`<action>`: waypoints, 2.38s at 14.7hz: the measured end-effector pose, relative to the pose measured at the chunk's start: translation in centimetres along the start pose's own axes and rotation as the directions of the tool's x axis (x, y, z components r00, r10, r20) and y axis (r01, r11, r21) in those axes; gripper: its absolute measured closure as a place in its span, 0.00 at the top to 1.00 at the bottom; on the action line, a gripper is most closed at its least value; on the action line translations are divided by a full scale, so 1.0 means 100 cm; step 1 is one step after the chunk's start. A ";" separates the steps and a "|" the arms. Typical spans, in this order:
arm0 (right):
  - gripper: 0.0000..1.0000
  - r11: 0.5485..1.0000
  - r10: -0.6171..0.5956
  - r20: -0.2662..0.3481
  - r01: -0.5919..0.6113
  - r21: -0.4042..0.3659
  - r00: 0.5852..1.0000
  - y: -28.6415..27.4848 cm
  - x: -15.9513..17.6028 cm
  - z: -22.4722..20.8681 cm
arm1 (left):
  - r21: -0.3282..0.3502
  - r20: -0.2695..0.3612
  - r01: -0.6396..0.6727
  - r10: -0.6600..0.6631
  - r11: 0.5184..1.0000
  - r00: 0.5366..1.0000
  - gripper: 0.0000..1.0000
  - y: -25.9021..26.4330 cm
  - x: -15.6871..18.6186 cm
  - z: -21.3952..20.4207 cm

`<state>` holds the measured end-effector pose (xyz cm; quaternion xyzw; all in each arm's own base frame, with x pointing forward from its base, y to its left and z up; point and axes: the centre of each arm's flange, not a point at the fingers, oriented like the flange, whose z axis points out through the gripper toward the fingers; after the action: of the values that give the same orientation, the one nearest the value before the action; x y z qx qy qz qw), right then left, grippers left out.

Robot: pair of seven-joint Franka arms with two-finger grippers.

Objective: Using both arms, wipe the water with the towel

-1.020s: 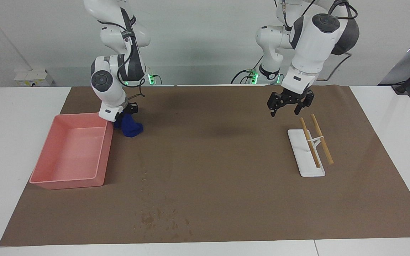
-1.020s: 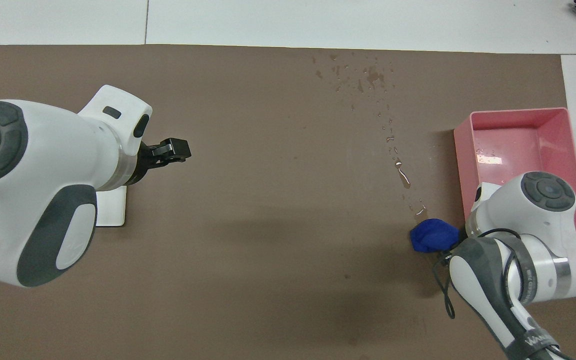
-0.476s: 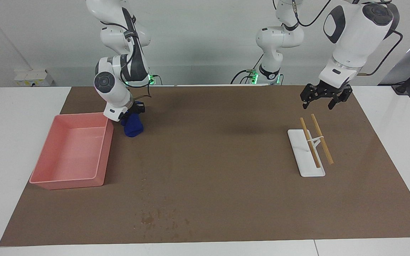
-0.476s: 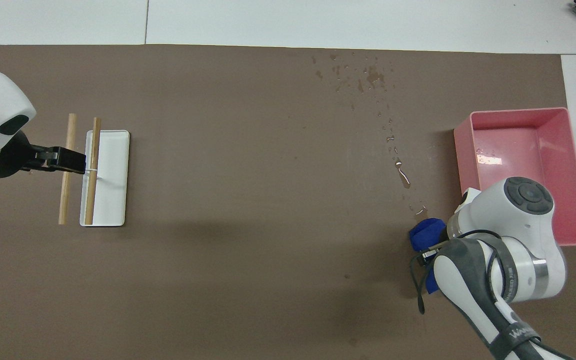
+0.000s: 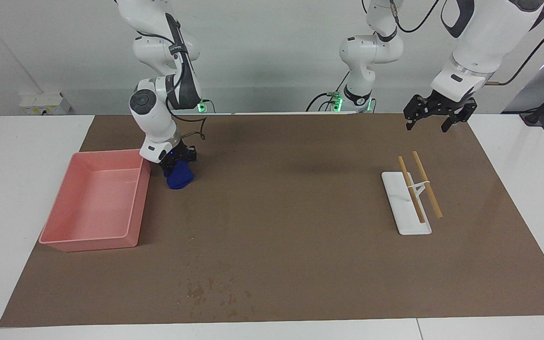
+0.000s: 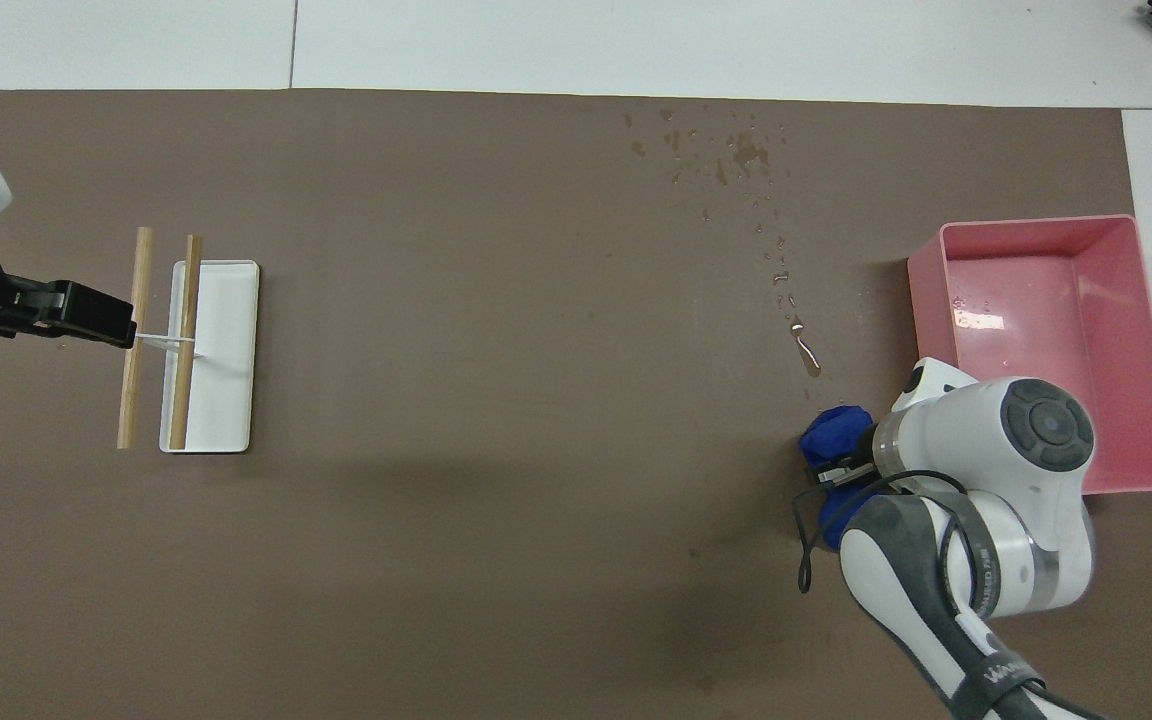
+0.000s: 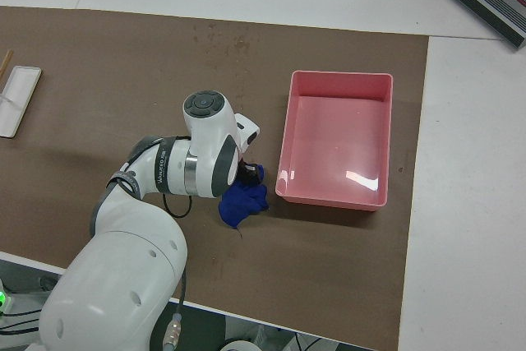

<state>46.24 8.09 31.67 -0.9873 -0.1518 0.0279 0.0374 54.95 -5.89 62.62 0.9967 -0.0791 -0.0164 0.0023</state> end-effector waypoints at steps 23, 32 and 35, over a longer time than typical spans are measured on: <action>0.00 0.999 -0.049 -0.268 0.045 -0.020 0.962 0.034 0.197 0.011 | -0.003 0.037 -0.002 0.002 1.000 0.999 1.00 -0.003 -0.001 0.013; 0.00 0.994 -0.110 -0.332 0.099 -0.048 0.937 0.041 0.235 0.011 | -0.002 0.026 -0.003 0.003 1.000 1.000 1.00 -0.002 0.000 0.011; 0.00 0.986 -0.163 -0.352 0.146 -0.074 0.922 0.046 0.250 0.000 | -0.002 0.028 -0.003 0.003 1.000 1.000 1.00 -0.003 -0.001 0.012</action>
<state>71.44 11.30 30.16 -0.9615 -0.2206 -0.1583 0.0433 54.88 -5.63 61.39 0.9963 -0.0808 -0.0302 0.0022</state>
